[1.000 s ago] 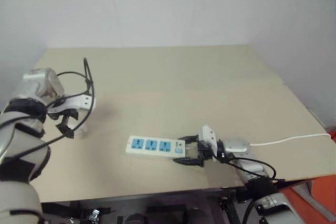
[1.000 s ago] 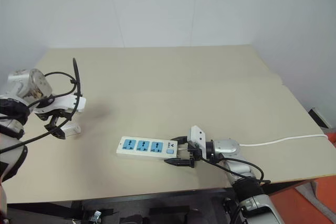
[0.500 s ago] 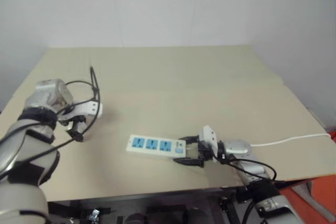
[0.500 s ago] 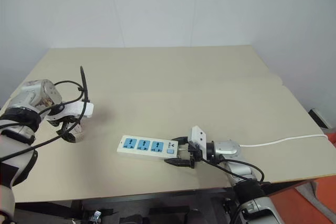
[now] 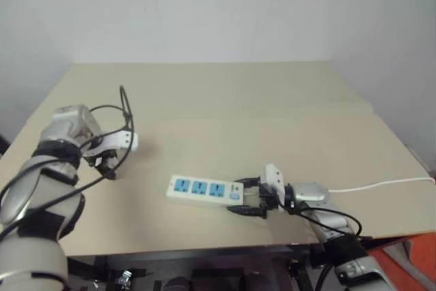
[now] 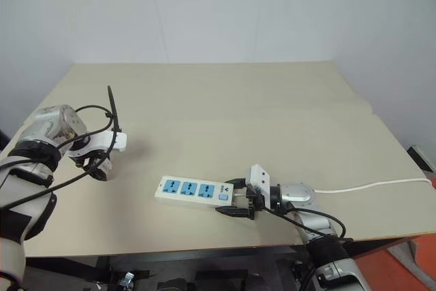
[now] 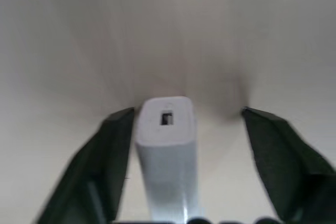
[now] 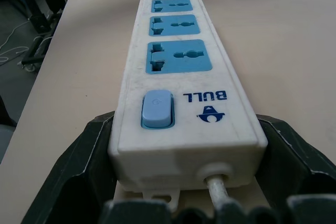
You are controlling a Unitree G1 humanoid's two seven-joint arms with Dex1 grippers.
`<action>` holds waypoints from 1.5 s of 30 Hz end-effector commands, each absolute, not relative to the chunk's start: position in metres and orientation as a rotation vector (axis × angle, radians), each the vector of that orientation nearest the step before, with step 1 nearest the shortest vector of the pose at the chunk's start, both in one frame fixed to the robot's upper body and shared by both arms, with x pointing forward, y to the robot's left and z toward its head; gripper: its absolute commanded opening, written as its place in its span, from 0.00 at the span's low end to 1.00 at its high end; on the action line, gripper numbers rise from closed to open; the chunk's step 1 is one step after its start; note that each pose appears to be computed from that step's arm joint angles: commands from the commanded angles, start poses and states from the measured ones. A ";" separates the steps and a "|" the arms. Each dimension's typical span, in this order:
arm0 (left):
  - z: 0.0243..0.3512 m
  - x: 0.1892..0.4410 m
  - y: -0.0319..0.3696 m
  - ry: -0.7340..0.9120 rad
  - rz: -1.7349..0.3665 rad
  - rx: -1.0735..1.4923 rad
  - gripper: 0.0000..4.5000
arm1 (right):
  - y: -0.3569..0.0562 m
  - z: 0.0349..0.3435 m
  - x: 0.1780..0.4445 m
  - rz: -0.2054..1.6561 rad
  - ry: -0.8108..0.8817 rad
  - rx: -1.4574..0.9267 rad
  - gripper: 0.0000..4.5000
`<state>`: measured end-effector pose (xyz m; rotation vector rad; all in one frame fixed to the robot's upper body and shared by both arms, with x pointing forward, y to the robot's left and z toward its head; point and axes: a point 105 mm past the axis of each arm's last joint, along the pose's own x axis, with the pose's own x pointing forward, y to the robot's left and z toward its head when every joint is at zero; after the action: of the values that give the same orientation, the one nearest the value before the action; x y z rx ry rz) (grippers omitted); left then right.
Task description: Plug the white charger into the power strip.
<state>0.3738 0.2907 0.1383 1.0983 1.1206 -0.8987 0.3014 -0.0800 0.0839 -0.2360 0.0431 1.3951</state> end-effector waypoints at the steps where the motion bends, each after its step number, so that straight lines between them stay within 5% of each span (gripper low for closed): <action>1: 0.141 0.378 0.294 1.100 -0.857 1.119 0.46 | -0.076 0.098 0.299 1.408 -0.027 -0.228 0.76; 5: 0.142 0.378 0.294 1.100 -0.856 1.122 0.23 | -0.075 0.098 0.300 1.408 -0.026 -0.228 0.76; 15: 0.167 0.381 0.280 0.956 -0.944 1.143 0.23 | -0.073 0.098 0.301 1.412 -0.027 -0.226 0.76; 23: 0.258 0.389 0.209 0.214 -1.111 0.829 0.23 | -0.069 0.095 0.300 1.444 -0.024 -0.229 0.76; 27: 0.271 0.362 0.165 -0.120 -1.276 0.540 0.23 | -0.065 0.092 0.302 1.488 -0.010 -0.260 0.76; 38: 0.228 0.300 0.112 -0.208 -1.487 0.152 0.23 | -0.061 0.088 0.300 1.531 -0.005 -0.273 0.76; 45: 0.213 0.284 0.100 -0.173 -1.553 0.076 0.23 | -0.056 0.082 0.299 1.576 0.013 -0.287 0.76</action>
<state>0.2917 0.1052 0.2076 0.0796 -0.1433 -1.5196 0.3038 -0.0637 0.0813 -0.2656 0.0274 1.5185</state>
